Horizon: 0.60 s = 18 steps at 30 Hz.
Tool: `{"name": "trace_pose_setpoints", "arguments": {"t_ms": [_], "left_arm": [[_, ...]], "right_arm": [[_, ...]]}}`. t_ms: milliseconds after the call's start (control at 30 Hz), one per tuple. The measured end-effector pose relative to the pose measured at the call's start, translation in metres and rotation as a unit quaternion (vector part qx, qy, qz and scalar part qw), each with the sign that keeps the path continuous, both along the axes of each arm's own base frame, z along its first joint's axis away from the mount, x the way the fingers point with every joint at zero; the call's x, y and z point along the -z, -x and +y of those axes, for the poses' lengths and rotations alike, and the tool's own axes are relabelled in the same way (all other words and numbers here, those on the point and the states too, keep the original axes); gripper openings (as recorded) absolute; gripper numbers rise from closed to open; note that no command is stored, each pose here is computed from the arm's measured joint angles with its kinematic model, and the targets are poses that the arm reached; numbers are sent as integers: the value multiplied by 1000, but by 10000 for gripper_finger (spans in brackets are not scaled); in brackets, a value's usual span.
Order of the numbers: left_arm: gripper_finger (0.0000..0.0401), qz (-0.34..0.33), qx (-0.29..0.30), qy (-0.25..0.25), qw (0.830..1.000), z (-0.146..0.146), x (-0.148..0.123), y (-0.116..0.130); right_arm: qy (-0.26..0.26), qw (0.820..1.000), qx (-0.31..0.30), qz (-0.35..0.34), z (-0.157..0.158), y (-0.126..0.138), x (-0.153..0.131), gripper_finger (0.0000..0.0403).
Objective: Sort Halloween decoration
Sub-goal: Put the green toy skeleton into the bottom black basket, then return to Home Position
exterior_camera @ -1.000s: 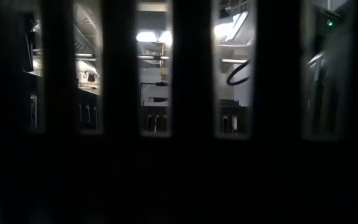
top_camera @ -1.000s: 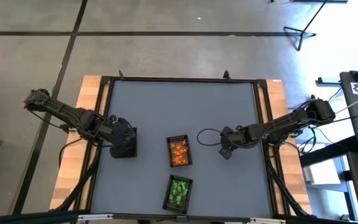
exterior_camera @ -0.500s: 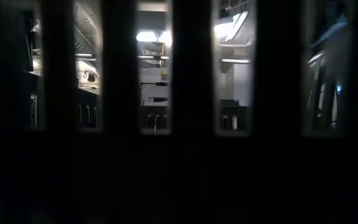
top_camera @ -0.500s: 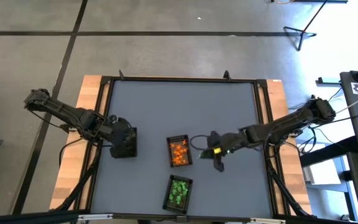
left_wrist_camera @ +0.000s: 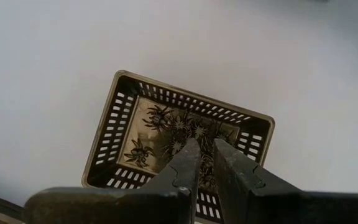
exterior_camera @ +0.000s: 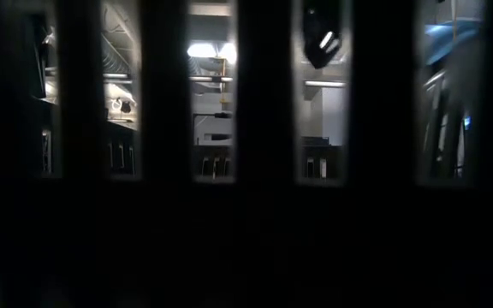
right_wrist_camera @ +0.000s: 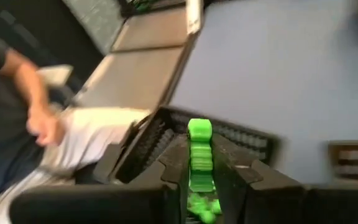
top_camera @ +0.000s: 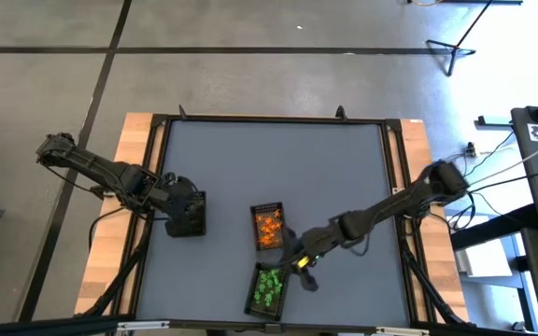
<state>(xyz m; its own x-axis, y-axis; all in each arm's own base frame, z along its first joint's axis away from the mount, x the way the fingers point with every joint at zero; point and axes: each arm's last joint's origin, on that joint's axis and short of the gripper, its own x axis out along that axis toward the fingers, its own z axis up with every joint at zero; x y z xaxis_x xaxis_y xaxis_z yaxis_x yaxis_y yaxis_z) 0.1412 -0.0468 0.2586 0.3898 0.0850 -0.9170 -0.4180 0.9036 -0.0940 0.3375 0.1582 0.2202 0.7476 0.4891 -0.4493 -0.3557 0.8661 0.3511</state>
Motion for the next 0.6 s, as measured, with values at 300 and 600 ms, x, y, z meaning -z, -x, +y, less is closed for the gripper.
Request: {"name": "trace_pose_setpoints", "arguments": {"t_ms": [300,600], "left_arm": [[39,0,0,0,1000,0,0,0],[39,0,0,0,1000,0,0,0]], "right_arm": [[4,996,-58,73,23,-33,25,100],[108,991,8,84,3,-24,-5,141]]}}
